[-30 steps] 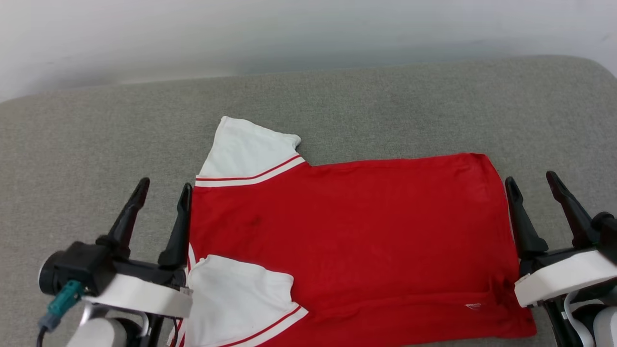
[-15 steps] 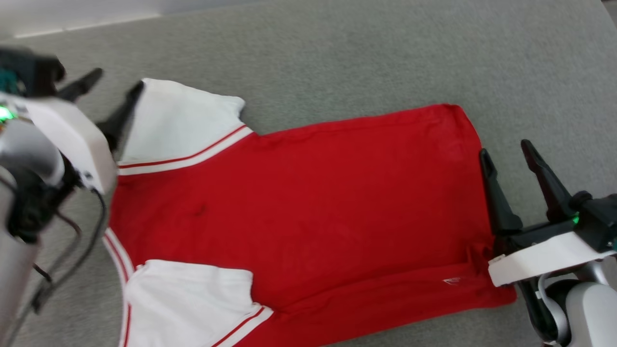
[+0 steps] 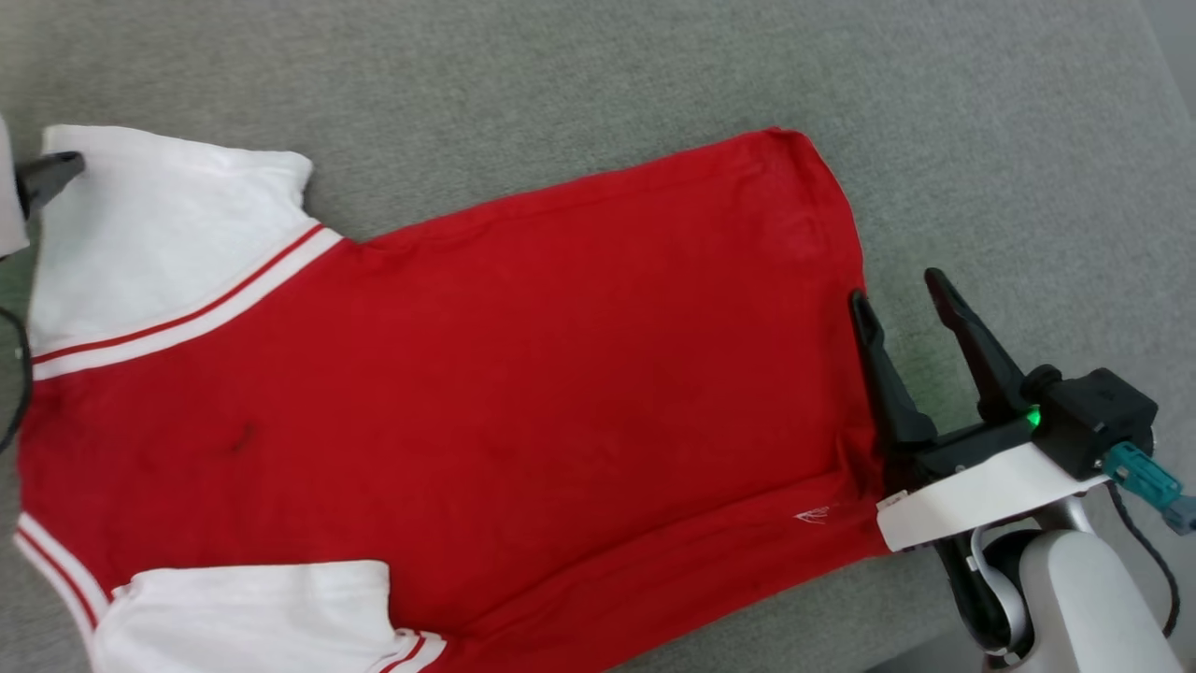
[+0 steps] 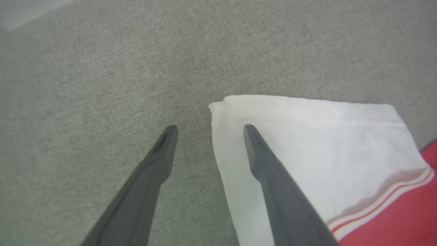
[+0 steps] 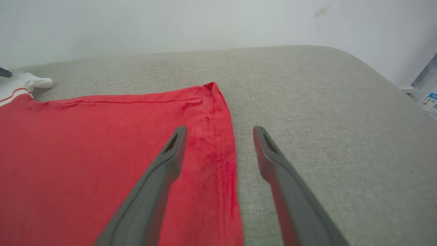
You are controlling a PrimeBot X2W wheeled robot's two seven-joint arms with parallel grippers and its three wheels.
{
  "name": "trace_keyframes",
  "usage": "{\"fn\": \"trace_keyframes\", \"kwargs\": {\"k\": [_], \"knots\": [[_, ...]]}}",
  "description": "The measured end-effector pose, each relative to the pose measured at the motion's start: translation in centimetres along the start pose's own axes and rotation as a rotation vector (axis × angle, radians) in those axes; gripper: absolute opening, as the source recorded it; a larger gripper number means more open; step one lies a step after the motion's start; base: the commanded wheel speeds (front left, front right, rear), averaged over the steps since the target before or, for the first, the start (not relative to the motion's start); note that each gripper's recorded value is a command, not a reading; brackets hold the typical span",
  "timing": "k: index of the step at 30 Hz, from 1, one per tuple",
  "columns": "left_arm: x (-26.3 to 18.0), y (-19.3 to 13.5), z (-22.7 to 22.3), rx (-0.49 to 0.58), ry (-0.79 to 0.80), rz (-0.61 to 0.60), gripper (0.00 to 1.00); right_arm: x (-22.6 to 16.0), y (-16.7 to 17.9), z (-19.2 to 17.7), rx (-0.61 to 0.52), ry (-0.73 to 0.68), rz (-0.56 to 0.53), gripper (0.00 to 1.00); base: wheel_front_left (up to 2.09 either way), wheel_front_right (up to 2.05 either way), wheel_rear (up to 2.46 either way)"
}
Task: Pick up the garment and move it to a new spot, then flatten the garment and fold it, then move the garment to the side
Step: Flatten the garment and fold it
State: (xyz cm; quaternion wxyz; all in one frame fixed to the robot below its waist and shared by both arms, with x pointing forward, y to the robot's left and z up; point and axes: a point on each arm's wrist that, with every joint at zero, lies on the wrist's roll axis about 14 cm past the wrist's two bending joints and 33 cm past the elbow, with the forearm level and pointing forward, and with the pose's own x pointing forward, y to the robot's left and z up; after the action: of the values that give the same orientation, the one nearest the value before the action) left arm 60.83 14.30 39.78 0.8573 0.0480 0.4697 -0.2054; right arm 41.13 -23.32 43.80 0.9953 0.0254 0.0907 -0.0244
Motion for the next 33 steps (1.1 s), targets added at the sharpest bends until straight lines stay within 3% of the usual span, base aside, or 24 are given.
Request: {"fn": "trace_keyframes", "kwargs": {"k": [8,9,10,11,21,33], "knots": [[2.9,0.1,-1.3,0.012,0.095,-0.004,1.00,0.0,-0.6,-1.6,0.006,0.037,-0.027,1.00,0.00,0.00,0.00],[3.0,0.1,-1.5,0.016,0.109,-0.009,0.73,0.1,-0.5,-1.7,0.007,0.036,-0.026,1.00,0.00,0.00,0.00],[3.0,0.0,-1.7,0.017,0.119,-0.016,0.10,0.2,-0.4,-1.7,0.009,0.037,-0.025,1.00,0.00,0.00,0.00],[3.0,-0.2,-1.8,0.016,0.124,-0.024,0.00,0.2,-0.4,-1.8,0.009,0.040,-0.024,1.00,0.00,0.00,0.00],[1.5,-1.2,-0.8,0.003,0.002,-0.053,0.00,0.5,-0.2,-0.7,-0.011,0.027,0.001,1.00,0.00,0.00,0.00],[-6.9,-3.5,3.4,0.096,-0.336,-0.088,0.00,0.2,-0.5,1.0,-0.124,0.126,0.081,1.00,0.00,0.00,0.00]]}}
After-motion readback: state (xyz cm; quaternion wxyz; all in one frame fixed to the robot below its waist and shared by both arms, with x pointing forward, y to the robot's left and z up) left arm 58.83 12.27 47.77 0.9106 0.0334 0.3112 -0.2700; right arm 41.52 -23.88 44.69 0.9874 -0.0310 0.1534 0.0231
